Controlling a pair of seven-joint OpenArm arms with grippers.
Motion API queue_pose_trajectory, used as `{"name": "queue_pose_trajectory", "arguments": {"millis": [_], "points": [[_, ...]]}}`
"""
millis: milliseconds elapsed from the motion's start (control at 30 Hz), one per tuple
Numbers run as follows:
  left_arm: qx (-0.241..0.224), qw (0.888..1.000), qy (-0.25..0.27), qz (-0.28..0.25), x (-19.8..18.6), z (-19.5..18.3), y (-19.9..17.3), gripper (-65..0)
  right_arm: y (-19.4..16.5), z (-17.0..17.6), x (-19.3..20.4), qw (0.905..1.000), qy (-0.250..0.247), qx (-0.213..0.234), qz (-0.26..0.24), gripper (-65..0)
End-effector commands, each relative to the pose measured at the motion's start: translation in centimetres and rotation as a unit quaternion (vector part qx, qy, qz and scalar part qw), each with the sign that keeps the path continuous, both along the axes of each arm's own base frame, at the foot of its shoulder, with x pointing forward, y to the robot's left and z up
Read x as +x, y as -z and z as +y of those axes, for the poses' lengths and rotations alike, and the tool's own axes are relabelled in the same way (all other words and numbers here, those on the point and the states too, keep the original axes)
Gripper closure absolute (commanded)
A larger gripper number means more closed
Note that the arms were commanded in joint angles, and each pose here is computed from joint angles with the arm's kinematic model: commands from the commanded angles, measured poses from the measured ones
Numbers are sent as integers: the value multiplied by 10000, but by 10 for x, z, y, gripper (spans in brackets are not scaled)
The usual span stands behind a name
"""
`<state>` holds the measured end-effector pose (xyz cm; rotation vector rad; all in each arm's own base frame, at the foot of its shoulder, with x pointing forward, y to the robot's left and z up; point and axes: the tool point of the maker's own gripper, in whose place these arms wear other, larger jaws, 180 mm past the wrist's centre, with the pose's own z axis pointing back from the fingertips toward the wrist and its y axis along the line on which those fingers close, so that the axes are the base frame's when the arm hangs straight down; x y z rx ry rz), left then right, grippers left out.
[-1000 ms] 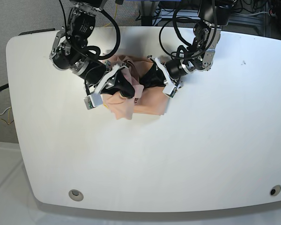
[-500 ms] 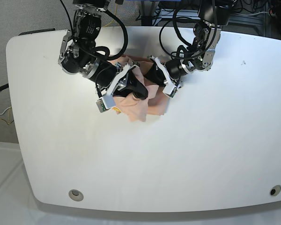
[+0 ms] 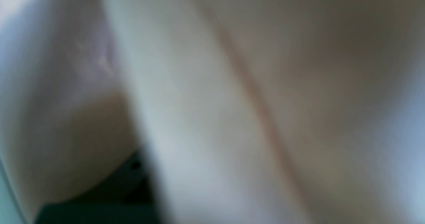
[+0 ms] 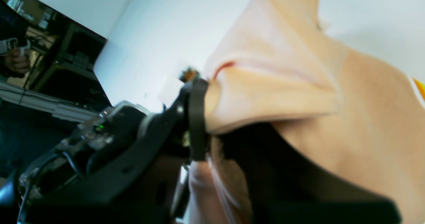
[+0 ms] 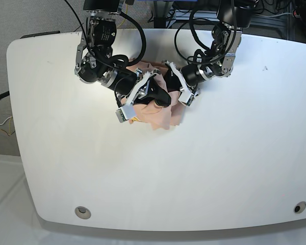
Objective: Fold the T-shirt properly
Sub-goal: 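Press both grippers together over the folded bundle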
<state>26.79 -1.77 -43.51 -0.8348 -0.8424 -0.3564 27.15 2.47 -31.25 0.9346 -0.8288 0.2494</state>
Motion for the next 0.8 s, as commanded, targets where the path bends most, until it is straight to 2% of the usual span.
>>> {"name": "queue_pose_trajectory", "arguments": {"millis": [0, 67, 133, 200, 300, 400, 500, 567, 767], "points": [[578, 9979, -73, 273, -5, 24, 22, -32, -19, 3, 8, 9992, 52, 245, -309, 0], [584, 9978, -161, 266, -1, 29, 21, -44, -19, 3, 9, 9992, 53, 238, -316, 0], [591, 9976, -241, 266, 1, 34, 21, -80, -20, 3, 10, 9992, 52, 238, -331, -3], [592, 9974, -324, 245, 4, 39, 20, -135, -21, 3, 11, 9991, 44, 239, -348, -33], [583, 9975, -383, 125, 10, 42, 12, -239, -21, 3, 10, 9991, 52, 238, -339, -147], [567, 9977, -384, -7, 13, 41, 4, -323, -20, 3, 9, 9992, 57, 239, -318, -314], [552, 9977, -383, -106, 15, 41, -2, -343, -20, 3, 9, 9992, 58, 238, -317, -438], [535, 9977, -378, -174, 16, 39, -7, -343, -20, 3, 8, 9992, 44, 239, -319, -489], [350, 9984, -403, -200, 17, 28, -13, -343, -20, 4, 9, 9992, 36, 240, -328, -472]]}}
